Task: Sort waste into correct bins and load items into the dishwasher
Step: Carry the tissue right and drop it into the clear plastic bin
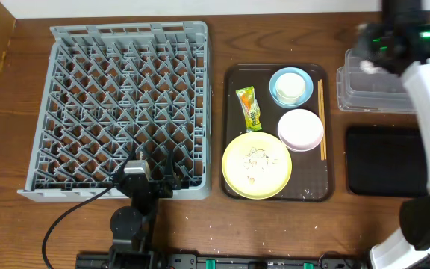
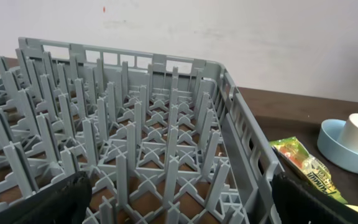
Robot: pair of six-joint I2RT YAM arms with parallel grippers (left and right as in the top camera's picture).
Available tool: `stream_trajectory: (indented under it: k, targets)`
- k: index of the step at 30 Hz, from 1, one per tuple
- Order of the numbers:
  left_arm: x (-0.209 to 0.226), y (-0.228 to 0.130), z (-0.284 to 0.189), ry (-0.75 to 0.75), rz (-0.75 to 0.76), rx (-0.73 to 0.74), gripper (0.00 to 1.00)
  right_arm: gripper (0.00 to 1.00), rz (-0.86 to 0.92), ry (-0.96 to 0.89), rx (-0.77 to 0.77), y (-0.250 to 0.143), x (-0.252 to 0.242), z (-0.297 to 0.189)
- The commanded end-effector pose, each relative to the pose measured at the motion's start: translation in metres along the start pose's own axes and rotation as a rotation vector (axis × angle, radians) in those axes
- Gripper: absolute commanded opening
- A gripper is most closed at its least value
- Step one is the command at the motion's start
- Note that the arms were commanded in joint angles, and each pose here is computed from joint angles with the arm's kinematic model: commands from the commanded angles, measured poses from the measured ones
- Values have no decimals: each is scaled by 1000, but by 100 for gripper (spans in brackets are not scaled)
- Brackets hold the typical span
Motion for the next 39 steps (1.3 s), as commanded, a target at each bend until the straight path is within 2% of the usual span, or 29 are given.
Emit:
stream_trajectory:
  k: [1, 7, 8, 9, 11, 12, 14, 18, 20, 21, 23, 25, 27, 30, 31, 36, 39]
  targets:
    - [2, -16, 1, 12, 8, 48, 94, 1, 118, -70, -34, 25, -41, 15]
    - [2, -16, 1, 12, 8, 48, 94, 3, 197, -118, -39, 47, -76, 52]
    - [2, -16, 1, 12, 8, 48, 94, 12, 198, -115, -36, 47, -76, 55]
    - [2, -16, 1, 12, 8, 48, 94, 26, 198, -120, -30, 46, -77, 59]
    - [2, -16, 1, 12, 8, 48, 94, 67, 197, -122, -22, 44, -77, 62]
    - [2, -16, 1, 12, 8, 48, 94, 79, 196, -122, -20, 43, -76, 64]
    - [2, -16, 1, 12, 8, 48, 94, 89, 181, -103, -8, 42, -73, 64]
    - [2, -16, 1, 12, 8, 48, 94, 92, -2, 99, 97, 27, -40, 62]
    - [2, -16, 1, 12, 8, 48, 94, 94, -145, 308, 181, 10, -8, 53]
    - [2, -16, 1, 12, 8, 48, 94, 93, -286, 581, 263, -12, 29, 32]
    - [2, -16, 1, 12, 8, 48, 94, 89, -365, 806, 330, -33, 55, 6]
    - [2, -16, 1, 12, 8, 48, 94, 84, -385, 925, 404, -54, 74, -13]
    - [2, -16, 1, 12, 8, 48, 94, 75, -406, 934, 467, -75, 85, -20]
    - [2, -16, 1, 12, 8, 48, 94, 72, -484, 851, 521, -110, 99, -19]
    - [2, -16, 1, 12, 8, 48, 94, 72, -536, 764, 530, -129, 106, -15]
    - [2, -16, 1, 12, 8, 48, 94, 84, -627, 398, 438, -169, 115, 5]
    - [2, -16, 1, 12, 8, 48, 94, 92, -725, 298, 375, -194, 127, 10]
Point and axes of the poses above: each gripper's point midway between its finger pads, its own z axis out along the fingers, its own x axis along the line the jaws close on, y = z × x, the point moved 1 cm from there along -z, back along the fingers, and after that the axes turned 4 degrees about z, right-handed, at the moved point
